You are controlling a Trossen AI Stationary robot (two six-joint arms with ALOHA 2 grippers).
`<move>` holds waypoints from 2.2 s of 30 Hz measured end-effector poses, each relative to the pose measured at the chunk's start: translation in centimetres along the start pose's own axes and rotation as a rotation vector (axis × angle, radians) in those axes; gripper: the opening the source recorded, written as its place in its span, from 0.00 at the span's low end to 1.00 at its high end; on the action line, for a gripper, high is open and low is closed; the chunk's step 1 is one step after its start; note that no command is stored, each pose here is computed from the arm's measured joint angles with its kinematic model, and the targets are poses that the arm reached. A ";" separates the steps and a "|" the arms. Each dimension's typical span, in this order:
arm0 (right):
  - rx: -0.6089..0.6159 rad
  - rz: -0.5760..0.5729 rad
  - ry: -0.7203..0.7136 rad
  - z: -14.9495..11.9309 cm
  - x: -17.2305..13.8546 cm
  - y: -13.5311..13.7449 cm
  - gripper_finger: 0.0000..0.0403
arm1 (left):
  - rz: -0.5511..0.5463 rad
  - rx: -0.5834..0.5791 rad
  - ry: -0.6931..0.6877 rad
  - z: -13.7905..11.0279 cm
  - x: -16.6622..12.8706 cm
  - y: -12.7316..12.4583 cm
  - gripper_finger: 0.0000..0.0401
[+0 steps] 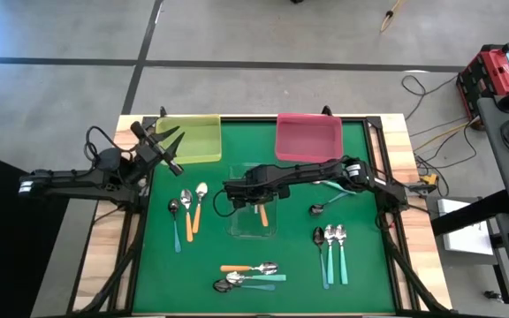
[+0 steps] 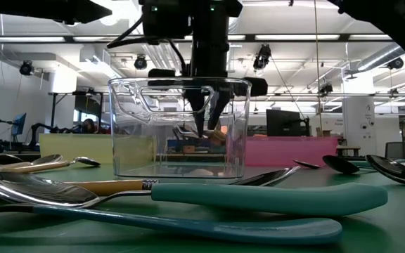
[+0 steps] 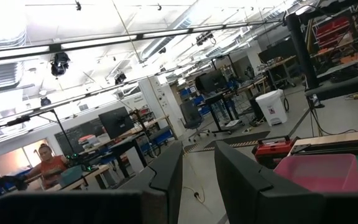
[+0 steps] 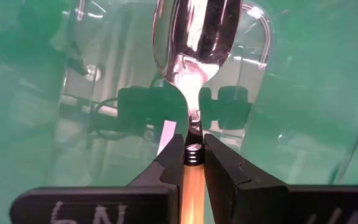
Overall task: Sort silverware by color (type)
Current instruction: Put the top right yellow spoon into the transparent bin
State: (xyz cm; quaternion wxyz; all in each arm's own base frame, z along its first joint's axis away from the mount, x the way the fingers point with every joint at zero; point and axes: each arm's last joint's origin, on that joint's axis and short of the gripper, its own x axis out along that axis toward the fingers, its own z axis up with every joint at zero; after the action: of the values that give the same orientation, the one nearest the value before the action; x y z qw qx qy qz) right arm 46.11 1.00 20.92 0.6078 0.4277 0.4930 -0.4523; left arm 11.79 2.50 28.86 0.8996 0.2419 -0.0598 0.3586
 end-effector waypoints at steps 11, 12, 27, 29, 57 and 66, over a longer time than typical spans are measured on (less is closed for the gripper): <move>0.007 0.055 -0.012 0.0 0.5 0.5 0.08 | 0.000 0.000 0.000 0.0 0.0 0.0 0.19; 0.009 0.070 -0.015 0.0 0.5 0.6 0.08 | 0.000 0.000 0.000 0.0 0.0 0.0 0.19; 0.010 0.069 -0.014 -0.1 1.5 0.6 0.08 | 0.000 0.000 0.000 0.0 0.0 0.0 0.19; 0.009 0.068 -0.014 -0.1 1.6 0.5 0.08 | 0.000 0.000 0.000 0.0 0.0 0.0 0.19; 0.002 0.028 -0.013 -0.5 3.0 0.0 0.08 | 0.000 0.004 0.000 0.0 0.0 0.0 0.19; -0.004 0.010 -0.010 -0.6 3.4 -0.3 0.08 | 0.000 0.004 0.000 0.0 0.0 0.0 0.19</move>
State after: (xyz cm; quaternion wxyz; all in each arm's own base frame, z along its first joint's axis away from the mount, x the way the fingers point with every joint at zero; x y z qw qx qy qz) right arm 46.09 1.10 17.45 0.6134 0.4268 0.4886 -0.4505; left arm 11.79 2.50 28.86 0.8992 0.2436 -0.0592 0.3586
